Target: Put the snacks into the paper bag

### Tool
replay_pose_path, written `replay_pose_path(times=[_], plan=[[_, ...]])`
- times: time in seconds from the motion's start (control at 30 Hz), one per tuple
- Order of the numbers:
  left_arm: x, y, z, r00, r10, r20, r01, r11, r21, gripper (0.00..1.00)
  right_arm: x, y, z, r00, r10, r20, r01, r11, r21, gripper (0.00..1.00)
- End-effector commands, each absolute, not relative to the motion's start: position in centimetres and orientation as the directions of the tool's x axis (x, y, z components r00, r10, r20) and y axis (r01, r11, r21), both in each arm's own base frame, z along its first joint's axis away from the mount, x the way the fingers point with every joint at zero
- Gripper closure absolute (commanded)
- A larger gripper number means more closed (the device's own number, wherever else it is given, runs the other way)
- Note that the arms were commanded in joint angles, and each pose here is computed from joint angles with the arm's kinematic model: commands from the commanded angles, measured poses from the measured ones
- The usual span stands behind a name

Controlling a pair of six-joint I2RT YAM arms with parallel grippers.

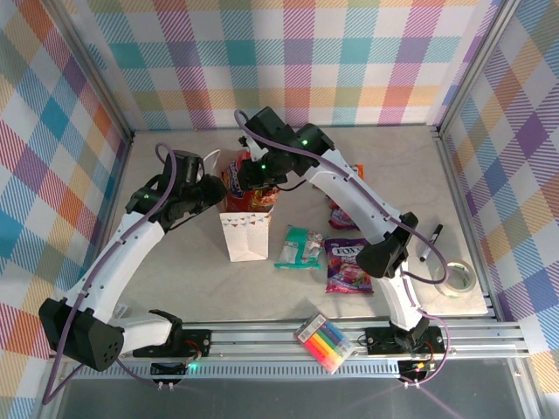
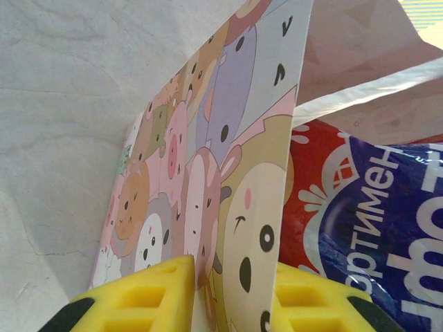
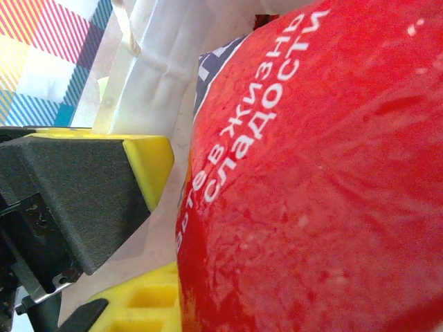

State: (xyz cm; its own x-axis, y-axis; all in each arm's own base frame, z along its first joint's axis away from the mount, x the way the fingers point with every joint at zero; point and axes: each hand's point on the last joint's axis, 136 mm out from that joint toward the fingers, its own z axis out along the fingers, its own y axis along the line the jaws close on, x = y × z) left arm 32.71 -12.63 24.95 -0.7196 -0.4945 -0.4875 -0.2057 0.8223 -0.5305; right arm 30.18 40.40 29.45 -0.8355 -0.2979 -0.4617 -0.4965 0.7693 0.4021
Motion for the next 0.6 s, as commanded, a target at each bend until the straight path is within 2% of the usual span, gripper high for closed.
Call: replay_pose_path(times=[0.0, 0.57], plan=[[32.5, -12.2, 25.4, -0.712, -0.496, -0.498, -0.202, 0.823, -0.531, 0.75, 30.2, 41.5, 32.9, -0.785, -0.274, -0.555, -0.553, 0.713, 0.431, 1.00], [32.6, -12.6, 24.7, -0.740, -0.491, -0.459, -0.205, 0.815, -0.541, 0.75, 29.7, 42.7, 31.4, -0.774, -0.332, -0.540, -0.591, 0.685, 0.426, 1.00]])
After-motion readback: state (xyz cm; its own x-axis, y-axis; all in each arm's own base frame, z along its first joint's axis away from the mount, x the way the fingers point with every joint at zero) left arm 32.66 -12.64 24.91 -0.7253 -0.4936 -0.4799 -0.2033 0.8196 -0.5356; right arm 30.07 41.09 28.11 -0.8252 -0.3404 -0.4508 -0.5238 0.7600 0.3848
